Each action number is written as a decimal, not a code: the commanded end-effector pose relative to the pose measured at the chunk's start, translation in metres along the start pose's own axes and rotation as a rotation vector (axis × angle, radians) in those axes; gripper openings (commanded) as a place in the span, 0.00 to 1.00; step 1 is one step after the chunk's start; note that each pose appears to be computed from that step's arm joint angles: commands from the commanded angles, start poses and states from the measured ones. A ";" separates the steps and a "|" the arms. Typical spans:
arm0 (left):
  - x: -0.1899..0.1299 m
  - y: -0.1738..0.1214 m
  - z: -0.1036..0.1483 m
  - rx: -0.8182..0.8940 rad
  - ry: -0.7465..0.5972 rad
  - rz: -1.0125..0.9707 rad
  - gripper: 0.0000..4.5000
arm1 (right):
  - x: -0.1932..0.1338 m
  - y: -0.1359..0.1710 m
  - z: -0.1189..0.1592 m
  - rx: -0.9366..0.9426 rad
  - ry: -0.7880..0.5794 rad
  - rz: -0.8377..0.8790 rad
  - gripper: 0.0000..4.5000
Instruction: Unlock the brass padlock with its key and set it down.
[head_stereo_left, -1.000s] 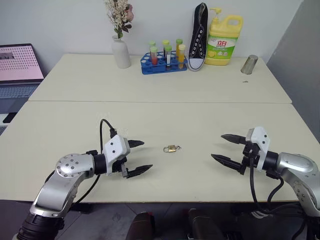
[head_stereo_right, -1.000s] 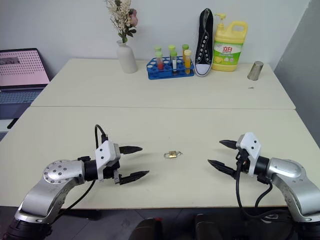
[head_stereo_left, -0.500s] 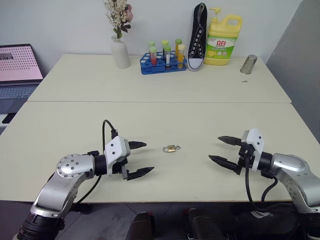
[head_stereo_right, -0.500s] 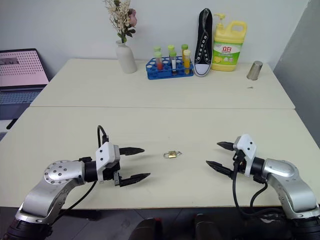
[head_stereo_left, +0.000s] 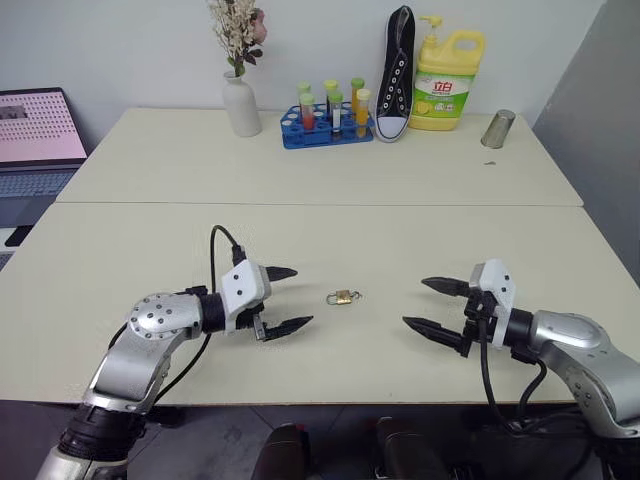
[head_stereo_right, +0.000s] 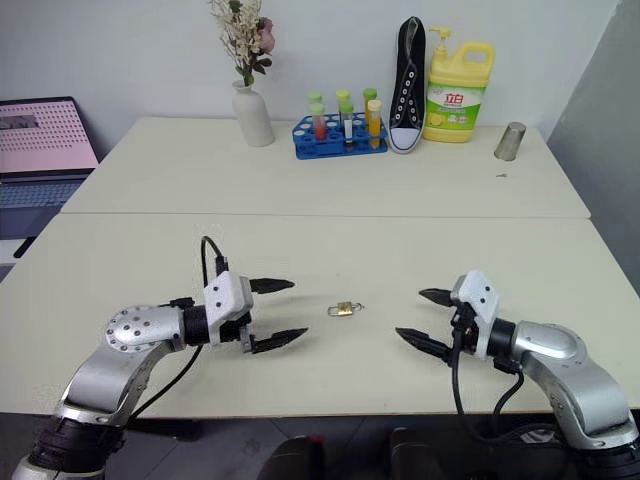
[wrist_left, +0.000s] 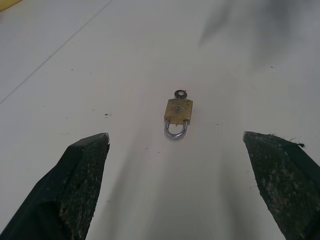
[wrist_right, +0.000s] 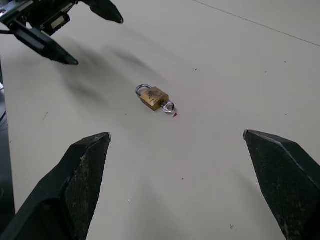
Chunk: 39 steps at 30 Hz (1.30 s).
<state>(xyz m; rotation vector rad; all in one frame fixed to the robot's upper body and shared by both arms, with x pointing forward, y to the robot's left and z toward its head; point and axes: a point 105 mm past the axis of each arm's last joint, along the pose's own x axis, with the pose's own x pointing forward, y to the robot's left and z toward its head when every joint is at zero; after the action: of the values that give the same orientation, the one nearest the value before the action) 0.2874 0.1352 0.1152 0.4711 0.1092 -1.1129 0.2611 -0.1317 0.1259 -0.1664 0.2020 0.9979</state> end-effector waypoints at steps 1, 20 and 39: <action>0.015 -0.001 -0.002 0.007 0.015 -0.051 1.00 | 0.004 0.008 0.013 -0.023 0.011 -0.024 0.99; 0.072 0.003 -0.015 -0.003 0.072 -0.145 1.00 | -0.004 0.033 0.013 0.054 0.034 -0.022 0.99; 0.078 -0.003 -0.030 -0.013 0.155 -0.194 0.48 | -0.008 0.035 0.011 0.063 0.041 -0.035 1.00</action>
<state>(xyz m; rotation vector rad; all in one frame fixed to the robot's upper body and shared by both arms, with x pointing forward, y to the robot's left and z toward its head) 0.3216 0.0747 0.0717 0.5014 0.2509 -1.2926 0.2310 -0.1182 0.1264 -0.1102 0.3090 0.9434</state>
